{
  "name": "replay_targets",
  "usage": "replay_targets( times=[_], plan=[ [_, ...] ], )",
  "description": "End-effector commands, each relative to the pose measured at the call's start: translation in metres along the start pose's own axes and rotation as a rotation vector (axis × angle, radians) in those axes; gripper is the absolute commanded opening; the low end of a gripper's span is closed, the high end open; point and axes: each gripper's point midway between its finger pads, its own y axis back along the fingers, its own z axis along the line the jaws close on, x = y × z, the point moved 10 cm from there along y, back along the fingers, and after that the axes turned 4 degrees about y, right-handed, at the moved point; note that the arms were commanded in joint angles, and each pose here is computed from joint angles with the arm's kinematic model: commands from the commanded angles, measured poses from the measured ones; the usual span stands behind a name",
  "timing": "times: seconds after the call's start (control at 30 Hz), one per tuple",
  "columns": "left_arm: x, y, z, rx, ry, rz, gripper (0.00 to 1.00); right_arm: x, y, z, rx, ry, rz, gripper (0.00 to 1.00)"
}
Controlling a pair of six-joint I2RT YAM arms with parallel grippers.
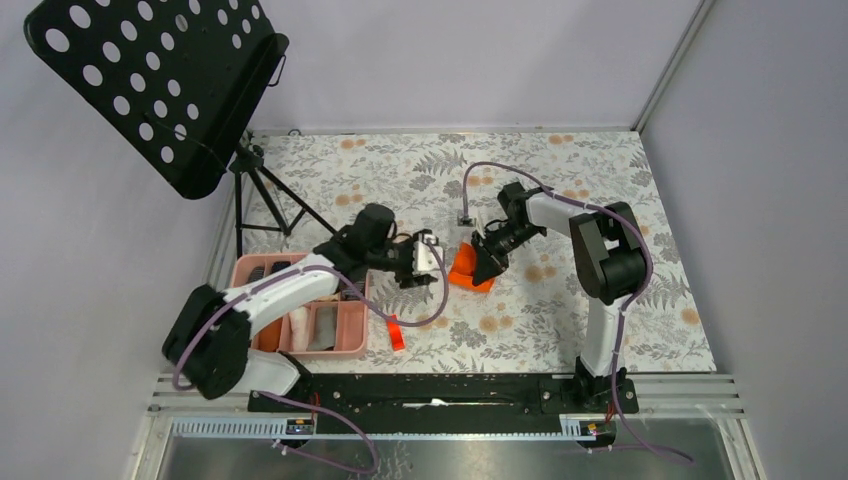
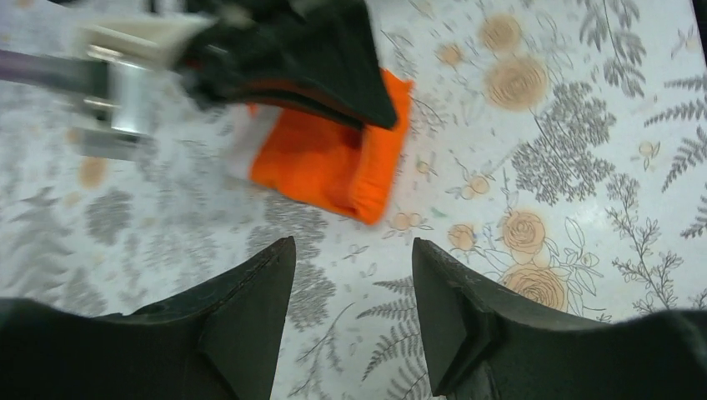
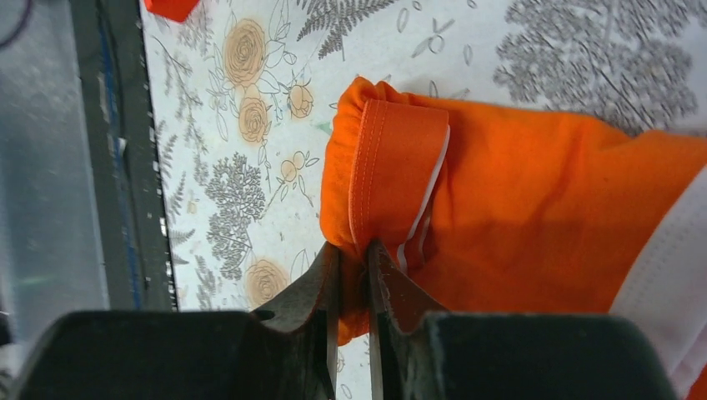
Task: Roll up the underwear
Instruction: Roll the underwear to the center of the board.
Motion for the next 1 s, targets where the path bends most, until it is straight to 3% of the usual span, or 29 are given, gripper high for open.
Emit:
replay_targets(
  times=[0.0,0.3,0.6,0.83,0.93,0.97],
  plan=[
    [0.01,-0.032,0.003,0.074,-0.126,0.004,0.6,0.016,0.011,-0.007,-0.028,-0.197,-0.011,0.1],
    [0.012,-0.097,0.016,0.147,-0.206,-0.012,0.61,0.013,0.016,-0.012,-0.017,-0.203,-0.028,0.11],
    [0.038,-0.124,0.008,0.246,-0.228,0.101,0.57,0.014,0.016,-0.012,-0.017,-0.217,-0.033,0.11],
    [0.039,-0.137,0.005,0.272,-0.16,0.131,0.4,0.009,0.018,-0.014,-0.008,-0.221,-0.037,0.11],
    [0.041,-0.141,0.003,0.294,-0.126,0.15,0.23,0.005,0.021,-0.015,0.001,-0.249,-0.036,0.12],
    [0.039,-0.141,0.003,0.297,-0.114,0.154,0.17,0.002,0.025,-0.014,-0.002,-0.253,-0.037,0.16]
  ],
)
